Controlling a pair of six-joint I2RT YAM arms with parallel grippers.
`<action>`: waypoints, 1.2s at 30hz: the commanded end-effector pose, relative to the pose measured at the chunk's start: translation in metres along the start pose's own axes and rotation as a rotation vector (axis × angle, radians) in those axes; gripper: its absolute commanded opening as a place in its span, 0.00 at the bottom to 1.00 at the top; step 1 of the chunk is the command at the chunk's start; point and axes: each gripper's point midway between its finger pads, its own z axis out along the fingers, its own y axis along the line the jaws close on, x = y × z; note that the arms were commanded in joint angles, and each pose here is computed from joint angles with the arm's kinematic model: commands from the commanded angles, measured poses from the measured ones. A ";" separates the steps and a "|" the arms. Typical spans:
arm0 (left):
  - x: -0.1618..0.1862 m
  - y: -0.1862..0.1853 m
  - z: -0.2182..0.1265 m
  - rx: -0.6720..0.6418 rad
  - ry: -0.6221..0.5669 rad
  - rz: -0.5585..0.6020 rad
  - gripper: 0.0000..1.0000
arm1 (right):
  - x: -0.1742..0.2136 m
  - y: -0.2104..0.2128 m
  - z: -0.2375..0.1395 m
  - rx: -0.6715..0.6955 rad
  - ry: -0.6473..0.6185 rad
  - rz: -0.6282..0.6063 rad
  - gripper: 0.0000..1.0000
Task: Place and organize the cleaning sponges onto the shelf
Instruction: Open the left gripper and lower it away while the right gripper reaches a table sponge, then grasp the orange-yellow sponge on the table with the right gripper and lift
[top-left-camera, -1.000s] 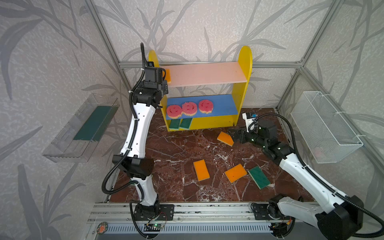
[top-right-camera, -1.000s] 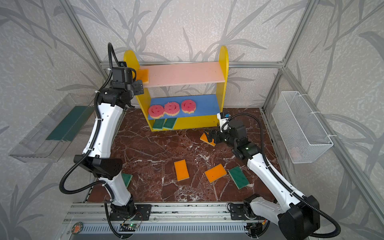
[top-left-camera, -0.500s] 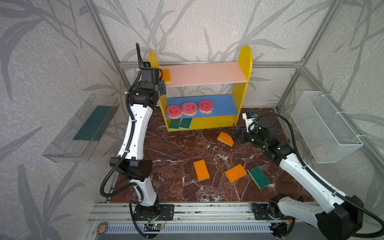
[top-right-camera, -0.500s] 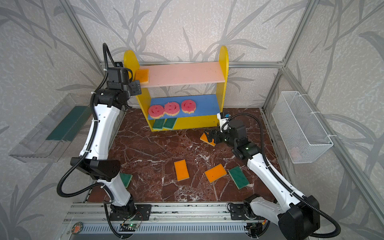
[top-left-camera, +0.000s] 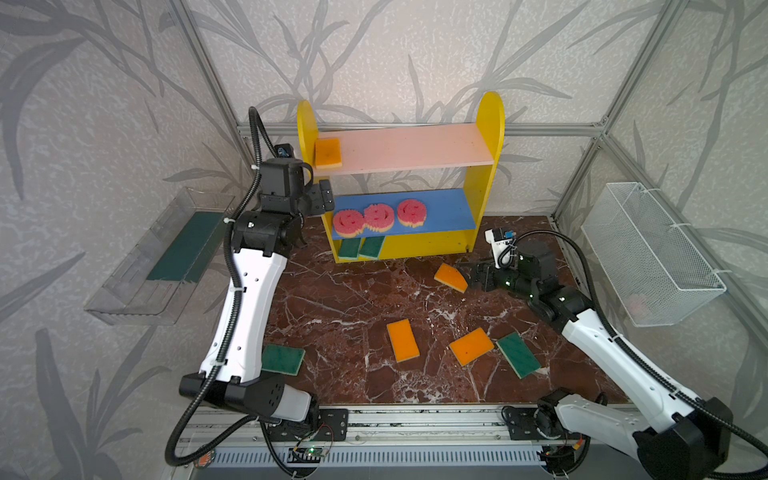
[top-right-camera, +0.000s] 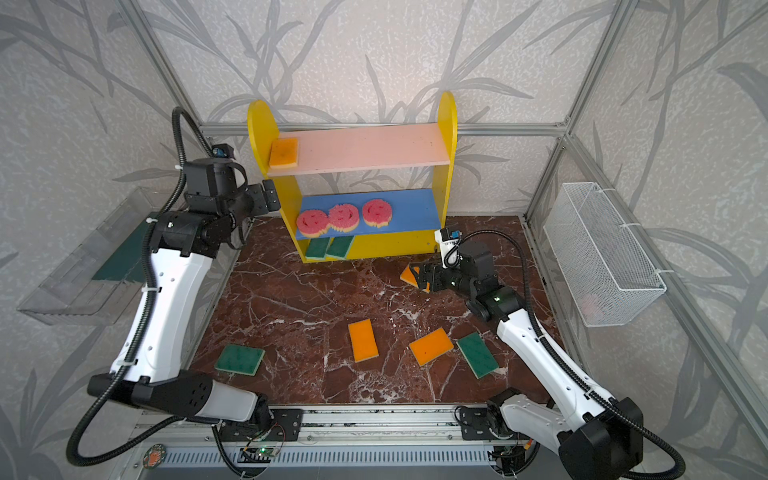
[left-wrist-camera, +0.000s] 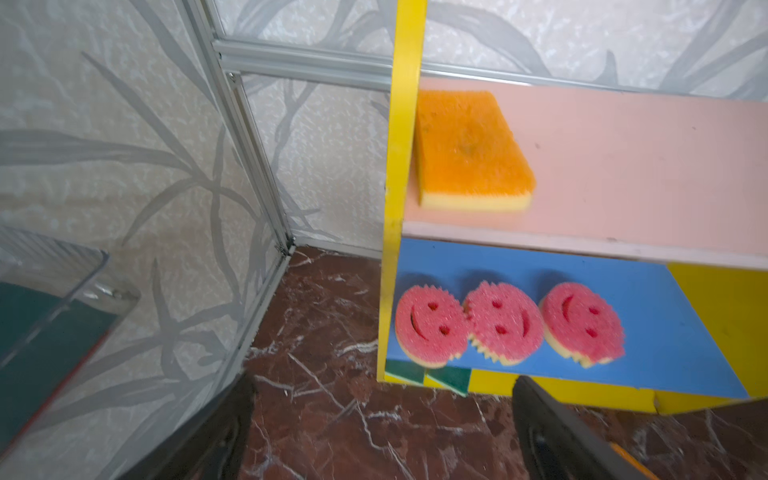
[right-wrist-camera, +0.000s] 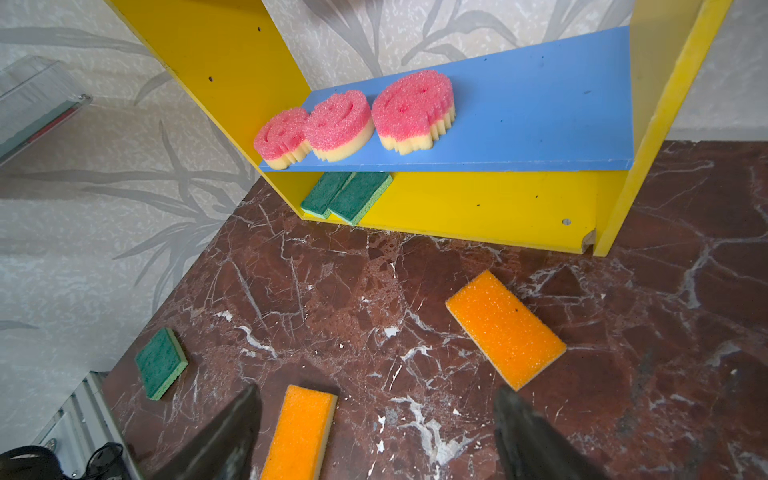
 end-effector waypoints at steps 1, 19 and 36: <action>0.038 -0.017 -0.017 0.113 0.052 -0.064 0.95 | 0.024 0.010 -0.005 -0.046 0.083 0.023 0.77; 0.298 -0.030 -0.019 0.251 0.464 -0.171 0.90 | 0.205 0.077 0.067 -0.261 0.582 0.214 0.61; 0.356 -0.005 -0.015 0.183 0.473 -0.256 0.91 | 0.279 0.086 0.082 -0.251 0.753 0.214 0.52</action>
